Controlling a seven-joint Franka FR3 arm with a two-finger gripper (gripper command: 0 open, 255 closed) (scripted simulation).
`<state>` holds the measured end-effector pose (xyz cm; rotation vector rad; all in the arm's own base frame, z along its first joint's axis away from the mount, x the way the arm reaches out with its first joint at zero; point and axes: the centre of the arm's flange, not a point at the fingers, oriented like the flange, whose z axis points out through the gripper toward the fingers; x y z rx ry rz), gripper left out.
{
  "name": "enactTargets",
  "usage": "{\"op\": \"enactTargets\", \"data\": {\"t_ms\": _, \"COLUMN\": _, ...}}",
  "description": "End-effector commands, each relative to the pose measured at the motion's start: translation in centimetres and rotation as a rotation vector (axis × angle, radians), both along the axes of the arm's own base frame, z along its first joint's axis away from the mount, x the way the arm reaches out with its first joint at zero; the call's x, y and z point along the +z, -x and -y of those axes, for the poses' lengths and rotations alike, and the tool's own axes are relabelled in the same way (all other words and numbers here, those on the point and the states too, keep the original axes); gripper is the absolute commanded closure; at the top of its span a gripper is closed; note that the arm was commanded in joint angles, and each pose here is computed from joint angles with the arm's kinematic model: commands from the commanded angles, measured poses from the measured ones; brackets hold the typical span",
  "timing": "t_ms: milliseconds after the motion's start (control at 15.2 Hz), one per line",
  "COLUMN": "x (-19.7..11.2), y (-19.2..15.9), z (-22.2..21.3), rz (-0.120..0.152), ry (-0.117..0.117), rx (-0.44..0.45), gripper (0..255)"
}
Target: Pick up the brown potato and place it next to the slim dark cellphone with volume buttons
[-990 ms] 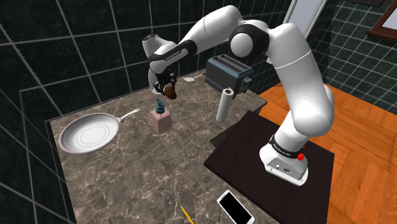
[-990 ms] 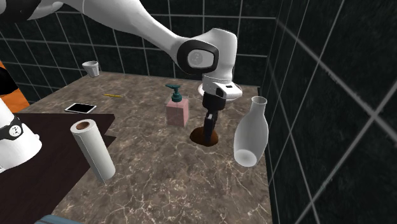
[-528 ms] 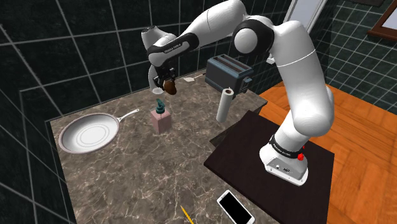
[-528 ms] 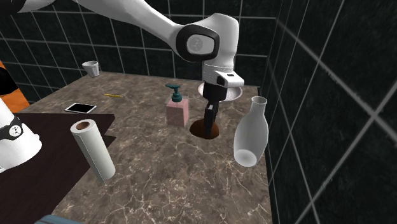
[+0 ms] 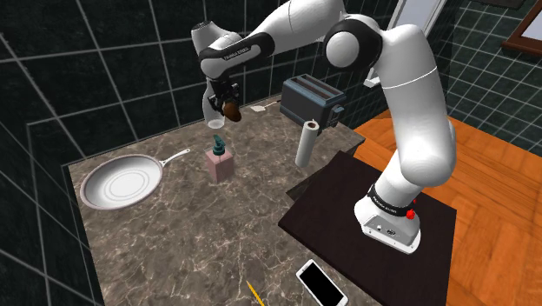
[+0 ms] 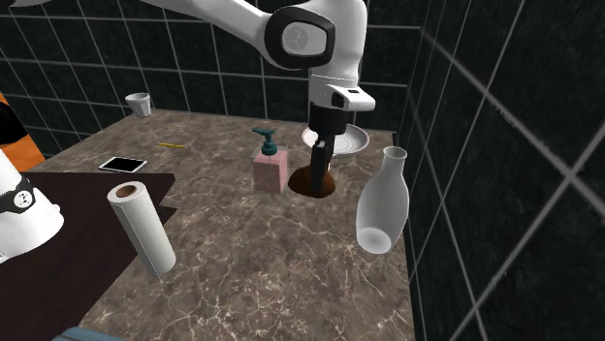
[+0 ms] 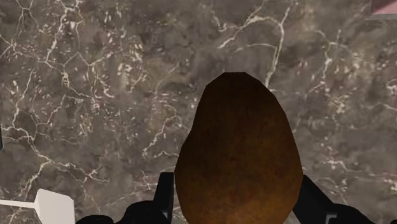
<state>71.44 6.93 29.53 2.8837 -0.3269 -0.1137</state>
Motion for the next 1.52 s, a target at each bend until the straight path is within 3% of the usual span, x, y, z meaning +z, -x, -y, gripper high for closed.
{"op": "enactTargets", "data": {"t_ms": 0, "x": 0.8, "y": -0.1, "z": -0.1, "rz": 0.0, "ry": 0.0, "rx": 0.0, "gripper": 255}}
{"op": "enactTargets", "data": {"t_ms": 1452, "x": 0.8, "y": 23.9, "z": -16.4, "rz": 0.0, "ry": 0.0, "rx": 0.0, "gripper": 255}}
